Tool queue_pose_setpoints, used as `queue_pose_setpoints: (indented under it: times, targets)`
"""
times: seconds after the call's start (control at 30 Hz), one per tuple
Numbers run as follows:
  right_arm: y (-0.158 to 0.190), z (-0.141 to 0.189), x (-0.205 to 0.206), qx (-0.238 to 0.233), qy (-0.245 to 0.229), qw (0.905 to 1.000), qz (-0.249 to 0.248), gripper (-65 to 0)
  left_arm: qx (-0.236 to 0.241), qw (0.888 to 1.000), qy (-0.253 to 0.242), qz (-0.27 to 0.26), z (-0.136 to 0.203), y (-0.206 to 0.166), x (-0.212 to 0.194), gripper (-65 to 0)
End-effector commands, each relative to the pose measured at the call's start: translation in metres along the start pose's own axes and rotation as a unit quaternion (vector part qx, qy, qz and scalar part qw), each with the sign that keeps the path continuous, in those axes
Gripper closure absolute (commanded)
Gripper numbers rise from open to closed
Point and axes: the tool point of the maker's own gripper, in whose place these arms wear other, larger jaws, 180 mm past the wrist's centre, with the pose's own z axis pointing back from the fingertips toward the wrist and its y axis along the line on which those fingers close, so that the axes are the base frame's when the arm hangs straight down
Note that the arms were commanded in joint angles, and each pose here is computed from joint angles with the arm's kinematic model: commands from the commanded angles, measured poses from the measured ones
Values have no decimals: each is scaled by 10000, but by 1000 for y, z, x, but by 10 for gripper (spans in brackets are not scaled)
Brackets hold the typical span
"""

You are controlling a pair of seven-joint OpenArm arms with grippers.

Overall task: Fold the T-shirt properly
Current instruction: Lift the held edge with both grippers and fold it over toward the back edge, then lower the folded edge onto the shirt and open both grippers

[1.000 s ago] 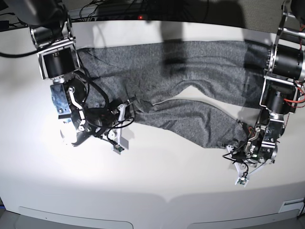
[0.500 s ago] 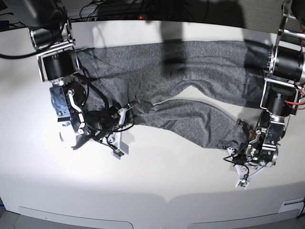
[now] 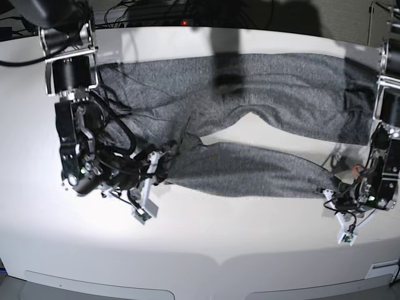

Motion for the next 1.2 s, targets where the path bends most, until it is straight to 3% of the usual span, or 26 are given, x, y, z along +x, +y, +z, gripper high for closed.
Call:
queue_pose_setpoints:
  times: [0.0,0.43,0.77,0.93,1.17]
  targets:
    - [-5,12,17,-110,-298,9994,102,0,169,9993,-316,-105,14,15,24,0]
    - [20,60,-7,-494,-594,9969,176,0,115,9912,-290,-1290,72,-21,-15,0]
    - [41,75,-42,-531,-442,9976,39,0,214,9805,-94,-1949,100,-37,-63,0]
    - [46,86,-54,-627,-408,9972,-19,0,595,9737,-54,-2200,113,-32,-73,0]
    - [56,90,-84,-596,-131,9979,-239,0,509,9699,190,-2372,121,-46,-106,0]
